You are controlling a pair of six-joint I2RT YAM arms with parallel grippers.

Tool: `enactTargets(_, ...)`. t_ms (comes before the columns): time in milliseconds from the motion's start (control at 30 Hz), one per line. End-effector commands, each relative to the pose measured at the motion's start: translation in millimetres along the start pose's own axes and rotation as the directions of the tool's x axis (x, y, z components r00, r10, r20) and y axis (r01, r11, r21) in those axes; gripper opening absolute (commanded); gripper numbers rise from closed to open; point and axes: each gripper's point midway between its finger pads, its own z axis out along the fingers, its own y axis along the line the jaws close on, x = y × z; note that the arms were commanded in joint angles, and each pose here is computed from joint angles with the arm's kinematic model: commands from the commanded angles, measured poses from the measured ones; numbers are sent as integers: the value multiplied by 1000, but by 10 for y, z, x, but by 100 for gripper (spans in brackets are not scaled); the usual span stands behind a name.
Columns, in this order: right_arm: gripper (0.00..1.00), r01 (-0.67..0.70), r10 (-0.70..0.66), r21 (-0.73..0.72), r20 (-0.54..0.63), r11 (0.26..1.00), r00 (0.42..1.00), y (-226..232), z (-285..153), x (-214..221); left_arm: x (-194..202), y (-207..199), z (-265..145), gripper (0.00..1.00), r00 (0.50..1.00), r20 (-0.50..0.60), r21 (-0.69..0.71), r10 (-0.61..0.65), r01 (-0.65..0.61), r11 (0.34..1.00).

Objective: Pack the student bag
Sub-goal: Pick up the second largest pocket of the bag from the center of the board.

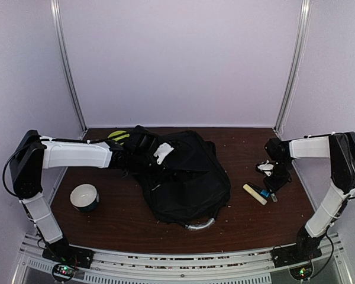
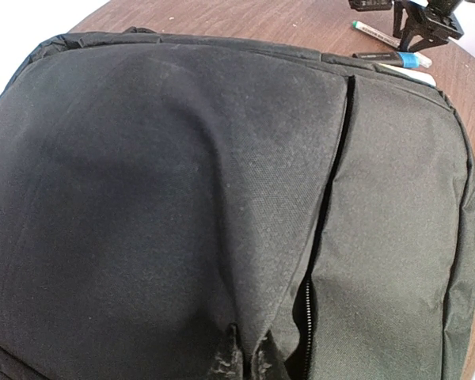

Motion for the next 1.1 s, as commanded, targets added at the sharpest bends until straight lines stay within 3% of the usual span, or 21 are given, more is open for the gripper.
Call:
enactTargets(0,36,26,-28,-20,-92,999,995,99,88,347,-62,-63,34,0,1000,26,25,12,-12,1000)
enactTargets(333,38,65,-63,-101,24,993,998,227,-215,359,-54,-82,81,0,1000,28,40,6,-7,999)
enactTargets(800,40,146,-155,-92,-103,985,982,227,-87,656,-23,-62,104,0,1000,22,31,1,-2,1000)
enactTargets(1067,36,90,-94,-37,-133,995,987,116,91,568,-53,-58,99,0,1000,20,29,9,-9,1000)
